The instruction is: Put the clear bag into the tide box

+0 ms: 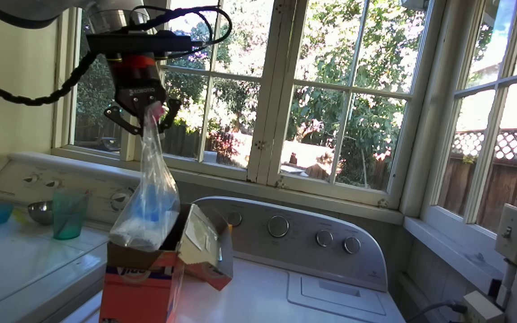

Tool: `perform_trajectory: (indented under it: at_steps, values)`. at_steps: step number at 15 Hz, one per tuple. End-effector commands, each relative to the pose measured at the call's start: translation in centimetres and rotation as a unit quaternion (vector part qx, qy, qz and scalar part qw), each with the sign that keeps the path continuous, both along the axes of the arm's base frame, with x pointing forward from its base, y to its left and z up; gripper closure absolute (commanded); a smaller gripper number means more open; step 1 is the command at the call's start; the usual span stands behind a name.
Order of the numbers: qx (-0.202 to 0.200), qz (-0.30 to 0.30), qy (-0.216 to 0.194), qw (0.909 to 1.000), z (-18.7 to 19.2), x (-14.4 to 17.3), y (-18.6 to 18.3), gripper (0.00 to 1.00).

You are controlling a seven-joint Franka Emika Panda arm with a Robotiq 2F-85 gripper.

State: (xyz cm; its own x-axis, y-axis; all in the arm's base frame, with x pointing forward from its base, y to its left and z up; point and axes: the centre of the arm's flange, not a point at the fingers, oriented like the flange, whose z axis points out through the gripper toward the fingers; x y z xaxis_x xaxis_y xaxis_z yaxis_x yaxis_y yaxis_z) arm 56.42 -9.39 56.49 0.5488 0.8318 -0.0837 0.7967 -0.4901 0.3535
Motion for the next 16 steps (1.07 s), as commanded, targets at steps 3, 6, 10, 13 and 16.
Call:
perform_trajectory:
  at_steps: [3,6,10,13,16]
  values:
    - [0.027,0.018,-0.004,0.9995,-2.3,1.3,0.0,1.00]
    - [0.055,0.014,0.000,0.9984,-4.7,1.8,-0.7,1.00]
    - [0.091,-0.009,0.030,0.9954,-8.0,1.2,-2.0,1.00]
    - [0.109,-0.022,0.047,0.9927,-9.8,0.8,-2.9,1.00]
    - [0.115,-0.028,0.053,0.9915,-10.2,1.1,-2.8,1.00]
